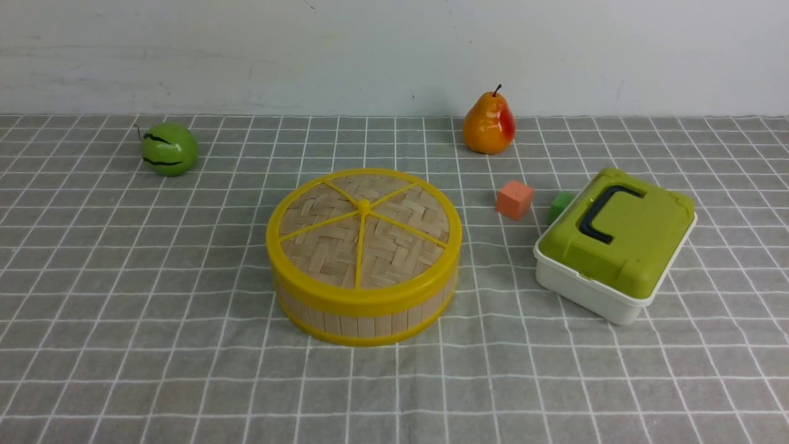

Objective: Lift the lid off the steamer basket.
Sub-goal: Use the left arm to lift the lid of the steamer

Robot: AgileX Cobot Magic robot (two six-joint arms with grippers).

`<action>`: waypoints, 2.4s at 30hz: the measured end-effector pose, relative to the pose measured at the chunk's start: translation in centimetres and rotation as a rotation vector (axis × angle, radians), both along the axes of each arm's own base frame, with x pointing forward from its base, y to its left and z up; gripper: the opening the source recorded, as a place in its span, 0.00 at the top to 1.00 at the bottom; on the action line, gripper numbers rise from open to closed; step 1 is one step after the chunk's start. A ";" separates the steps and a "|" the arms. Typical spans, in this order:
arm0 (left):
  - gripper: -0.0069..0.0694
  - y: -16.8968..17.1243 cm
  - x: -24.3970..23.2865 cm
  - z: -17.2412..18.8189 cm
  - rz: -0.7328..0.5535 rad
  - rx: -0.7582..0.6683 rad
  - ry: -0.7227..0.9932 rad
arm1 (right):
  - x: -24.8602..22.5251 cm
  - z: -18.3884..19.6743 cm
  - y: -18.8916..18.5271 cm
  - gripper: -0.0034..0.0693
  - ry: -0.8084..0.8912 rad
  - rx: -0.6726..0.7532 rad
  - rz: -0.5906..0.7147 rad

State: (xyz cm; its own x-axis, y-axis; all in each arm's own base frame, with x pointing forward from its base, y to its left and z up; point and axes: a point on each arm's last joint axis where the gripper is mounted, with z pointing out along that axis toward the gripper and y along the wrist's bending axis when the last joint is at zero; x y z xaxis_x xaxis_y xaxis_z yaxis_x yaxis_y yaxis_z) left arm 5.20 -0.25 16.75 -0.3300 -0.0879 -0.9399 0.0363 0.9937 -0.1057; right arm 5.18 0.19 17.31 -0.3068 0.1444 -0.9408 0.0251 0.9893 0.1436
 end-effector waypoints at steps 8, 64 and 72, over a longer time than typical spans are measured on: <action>0.66 0.0 0.0 0.0 0.000 0.000 0.000 | 0.0 0.0 0.0 0.62 0.000 0.000 0.000; 0.93 -1.8 10.8 26.1 -0.045 -0.156 -0.253 | 0.0 0.0 0.0 0.62 0.000 0.000 0.000; 0.93 -5.3 21.1 27.0 -0.211 -0.259 0.263 | 0.0 0.0 0.0 0.62 0.000 0.000 0.000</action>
